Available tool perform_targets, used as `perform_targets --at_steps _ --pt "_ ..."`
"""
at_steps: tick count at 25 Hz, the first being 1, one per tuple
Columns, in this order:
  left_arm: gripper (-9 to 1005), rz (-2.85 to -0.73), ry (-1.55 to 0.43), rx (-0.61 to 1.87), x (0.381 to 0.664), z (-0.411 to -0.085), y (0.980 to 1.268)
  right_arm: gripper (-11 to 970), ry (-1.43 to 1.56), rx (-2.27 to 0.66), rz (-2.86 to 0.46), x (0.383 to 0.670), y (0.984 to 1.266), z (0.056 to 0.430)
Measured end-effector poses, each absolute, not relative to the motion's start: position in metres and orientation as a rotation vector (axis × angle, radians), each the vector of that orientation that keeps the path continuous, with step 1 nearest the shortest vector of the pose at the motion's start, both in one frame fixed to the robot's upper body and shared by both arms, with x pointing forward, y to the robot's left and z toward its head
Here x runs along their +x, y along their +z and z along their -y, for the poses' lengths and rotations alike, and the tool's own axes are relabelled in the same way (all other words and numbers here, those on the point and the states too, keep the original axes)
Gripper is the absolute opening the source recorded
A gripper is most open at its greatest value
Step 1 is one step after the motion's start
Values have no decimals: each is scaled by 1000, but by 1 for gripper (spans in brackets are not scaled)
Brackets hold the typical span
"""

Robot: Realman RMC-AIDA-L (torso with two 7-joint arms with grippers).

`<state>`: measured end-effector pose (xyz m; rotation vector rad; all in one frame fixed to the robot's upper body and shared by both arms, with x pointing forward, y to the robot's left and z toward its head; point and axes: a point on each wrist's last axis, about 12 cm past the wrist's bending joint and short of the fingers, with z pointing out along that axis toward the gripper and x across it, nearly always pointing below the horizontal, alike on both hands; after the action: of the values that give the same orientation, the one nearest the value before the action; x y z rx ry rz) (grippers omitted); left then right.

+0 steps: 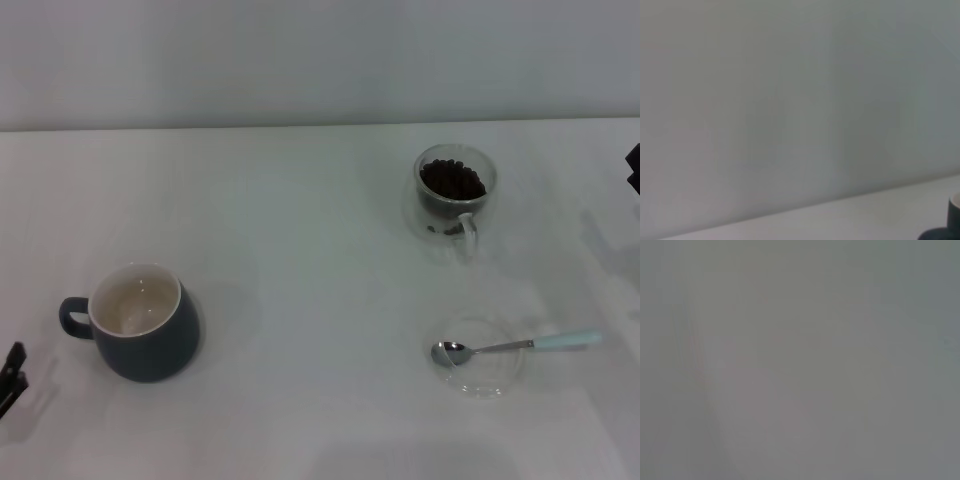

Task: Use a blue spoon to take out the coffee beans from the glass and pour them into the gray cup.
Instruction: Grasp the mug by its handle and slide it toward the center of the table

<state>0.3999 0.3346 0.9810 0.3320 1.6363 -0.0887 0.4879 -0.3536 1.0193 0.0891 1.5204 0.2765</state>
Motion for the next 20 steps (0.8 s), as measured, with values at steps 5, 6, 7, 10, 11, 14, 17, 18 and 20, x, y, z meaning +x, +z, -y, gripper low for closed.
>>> perform_targets --at_steps 5,6,7,10,11,14,17,18,20 --pt "888 -1679 -90 409 421 -327 977 871 284 82 -1505 488 1021 352" --pt "888 -1684 -93 421 424 -325 977 871 284 82 -1505 488 1021 352" --pt "888 -1687 -95 430 426 -323 976 871 285 82 -1504 488 1021 352" --pt "887 -1697 -97 448 435 -319 976 871 286 85 -1507 488 1021 352" --pt "887 -1695 -99 453 438 -318 976 871 287 85 -1508 487 1020 352" --pt "887 -1690 -102 463 444 -315 978 871 287 86 -1509 487 1020 351" --pt "887 -1692 -97 463 451 -314 979 871 290 89 -1508 487 1020 351" --pt "887 -1694 -97 466 453 -314 979 871 293 91 -1507 487 1020 351" --pt "886 -1696 -97 471 456 -313 980 871 295 92 -1503 487 1021 351"
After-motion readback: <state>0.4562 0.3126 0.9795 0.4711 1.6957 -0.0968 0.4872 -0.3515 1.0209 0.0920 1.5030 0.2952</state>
